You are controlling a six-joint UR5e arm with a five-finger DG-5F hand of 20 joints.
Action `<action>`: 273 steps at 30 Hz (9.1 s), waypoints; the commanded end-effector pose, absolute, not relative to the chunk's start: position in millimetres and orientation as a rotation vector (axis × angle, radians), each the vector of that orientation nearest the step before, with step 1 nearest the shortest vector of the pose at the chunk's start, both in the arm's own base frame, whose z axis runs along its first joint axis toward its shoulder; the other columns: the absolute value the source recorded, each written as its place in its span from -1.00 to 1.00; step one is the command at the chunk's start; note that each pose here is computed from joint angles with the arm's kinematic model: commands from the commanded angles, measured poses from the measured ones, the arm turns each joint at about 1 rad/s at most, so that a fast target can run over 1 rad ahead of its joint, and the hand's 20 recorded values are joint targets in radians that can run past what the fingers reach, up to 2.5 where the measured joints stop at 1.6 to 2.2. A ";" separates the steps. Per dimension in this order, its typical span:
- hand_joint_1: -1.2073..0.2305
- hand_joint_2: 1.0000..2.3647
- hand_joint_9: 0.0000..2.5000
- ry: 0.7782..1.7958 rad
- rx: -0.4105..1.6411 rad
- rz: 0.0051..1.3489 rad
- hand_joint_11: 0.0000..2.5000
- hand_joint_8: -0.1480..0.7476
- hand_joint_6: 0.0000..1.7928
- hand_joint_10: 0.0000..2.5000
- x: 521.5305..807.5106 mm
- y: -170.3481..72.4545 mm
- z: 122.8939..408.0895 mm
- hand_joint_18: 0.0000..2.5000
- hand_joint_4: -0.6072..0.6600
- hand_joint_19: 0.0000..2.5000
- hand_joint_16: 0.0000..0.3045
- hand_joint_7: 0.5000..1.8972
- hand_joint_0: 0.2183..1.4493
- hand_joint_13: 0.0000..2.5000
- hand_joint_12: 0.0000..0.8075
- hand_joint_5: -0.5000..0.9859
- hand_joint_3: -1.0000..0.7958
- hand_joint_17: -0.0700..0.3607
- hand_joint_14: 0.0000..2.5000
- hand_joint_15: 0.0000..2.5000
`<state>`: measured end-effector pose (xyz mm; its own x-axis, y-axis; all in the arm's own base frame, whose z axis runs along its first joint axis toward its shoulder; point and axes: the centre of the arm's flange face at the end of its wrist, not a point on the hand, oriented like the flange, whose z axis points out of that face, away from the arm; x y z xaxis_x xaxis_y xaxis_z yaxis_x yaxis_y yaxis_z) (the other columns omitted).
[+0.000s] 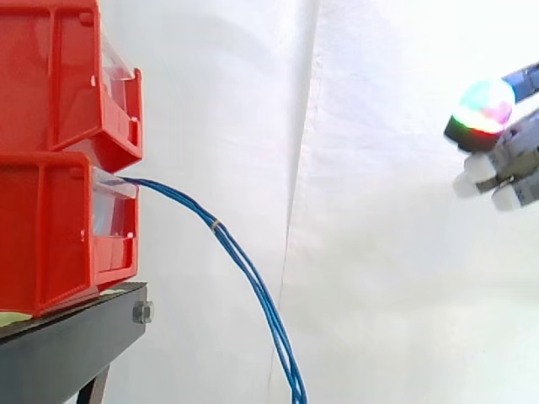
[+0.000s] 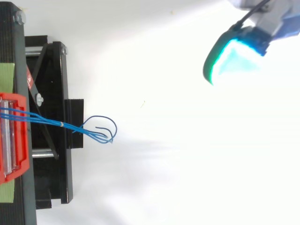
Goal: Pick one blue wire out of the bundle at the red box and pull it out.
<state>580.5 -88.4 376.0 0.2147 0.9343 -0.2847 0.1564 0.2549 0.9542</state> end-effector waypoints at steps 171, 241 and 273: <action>-0.22 -0.97 -0.31 0.857 1.120 0.912 -0.68 -0.10 -0.29 -0.99 784.2 -20.6 201.3 -0.82 0.50 -0.71 -0.62 -0.12 -0.35 -0.72 -0.10 -0.44 -0.03 -0.07 -0.99 -0.84; -0.57 -0.98 -0.25 1.037 1.202 0.821 -0.57 -0.09 -0.25 -0.98 751.0 -43.4 250.9 -0.76 0.61 -0.70 -0.62 -0.23 -0.33 -0.67 -0.09 -0.47 -0.19 -0.07 -0.99 -0.81; -0.31 -0.97 -0.14 1.037 1.202 0.819 -0.71 -0.18 -0.44 -0.99 751.2 -45.5 249.9 -0.71 0.74 -0.66 -0.64 0.00 -0.30 -0.60 -0.15 -0.37 -0.10 -0.10 -0.99 -0.82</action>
